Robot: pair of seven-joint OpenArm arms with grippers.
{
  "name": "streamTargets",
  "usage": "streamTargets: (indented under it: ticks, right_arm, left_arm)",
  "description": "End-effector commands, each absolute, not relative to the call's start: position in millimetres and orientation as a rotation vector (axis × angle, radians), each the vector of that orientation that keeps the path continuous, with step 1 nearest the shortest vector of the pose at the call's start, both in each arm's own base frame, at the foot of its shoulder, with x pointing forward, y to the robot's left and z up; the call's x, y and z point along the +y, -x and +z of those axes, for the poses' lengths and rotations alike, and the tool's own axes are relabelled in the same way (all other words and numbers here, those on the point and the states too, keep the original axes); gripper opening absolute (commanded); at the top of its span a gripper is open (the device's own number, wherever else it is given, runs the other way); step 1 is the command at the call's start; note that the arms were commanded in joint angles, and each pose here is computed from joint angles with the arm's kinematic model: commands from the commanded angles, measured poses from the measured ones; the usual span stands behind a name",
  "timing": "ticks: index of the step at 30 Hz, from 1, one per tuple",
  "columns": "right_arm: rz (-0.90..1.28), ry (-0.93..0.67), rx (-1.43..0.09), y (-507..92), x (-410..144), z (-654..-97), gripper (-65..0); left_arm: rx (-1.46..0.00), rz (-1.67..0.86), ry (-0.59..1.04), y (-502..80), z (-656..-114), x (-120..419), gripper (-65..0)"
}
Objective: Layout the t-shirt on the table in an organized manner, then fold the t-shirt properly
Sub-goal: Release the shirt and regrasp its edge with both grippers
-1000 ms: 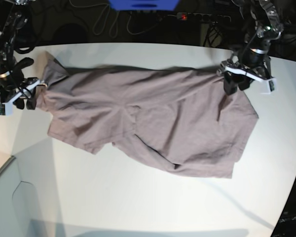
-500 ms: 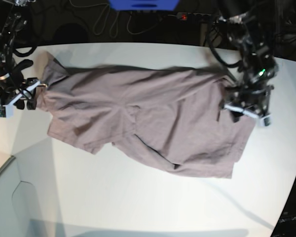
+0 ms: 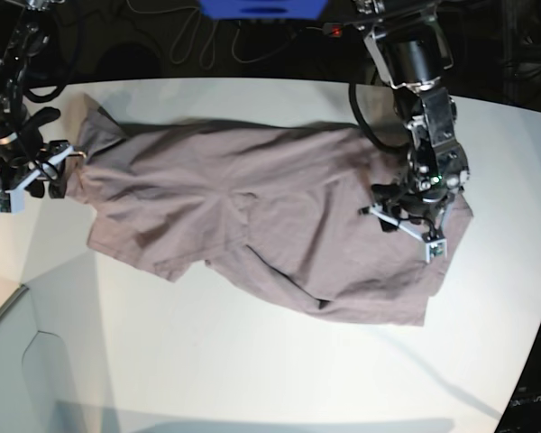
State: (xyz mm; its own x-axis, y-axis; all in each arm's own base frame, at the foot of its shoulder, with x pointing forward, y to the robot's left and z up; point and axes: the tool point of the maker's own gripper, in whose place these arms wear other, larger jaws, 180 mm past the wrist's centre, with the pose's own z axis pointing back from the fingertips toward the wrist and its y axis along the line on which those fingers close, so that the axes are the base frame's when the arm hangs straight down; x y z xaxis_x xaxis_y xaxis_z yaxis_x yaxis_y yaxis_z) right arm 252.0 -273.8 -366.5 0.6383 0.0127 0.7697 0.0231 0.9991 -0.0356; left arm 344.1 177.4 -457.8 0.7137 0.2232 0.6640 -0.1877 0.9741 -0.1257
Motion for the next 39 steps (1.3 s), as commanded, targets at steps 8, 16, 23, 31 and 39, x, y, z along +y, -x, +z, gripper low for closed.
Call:
streamTargets:
  ticks: [8,16,23,31,39]
  right_arm:
    - [0.017,0.042,-0.928,-260,-274,-354,-42.0]
    - [0.017,0.041,-0.954,-270,-273,-347,-42.0]
    - [0.035,0.03,-0.954,-272,-267,-348,-42.0]
    - [0.033,0.034,-0.986,-283,-268,-338,-42.1]
    - [0.15,-0.005,-1.01,-311,-243,-329,-40.5]
  left_arm:
    - [-0.759,0.23,0.055,-348,-456,178,-36.4]
    - [-0.798,0.233,0.035,-345,-443,184,-55.4]
    - [-0.825,0.307,0.008,-341,-433,206,-65.0]
    - [-0.928,0.361,-0.02,-320,-390,225,-65.0]
    - [-0.921,0.381,0.003,-281,-383,237,-65.0]
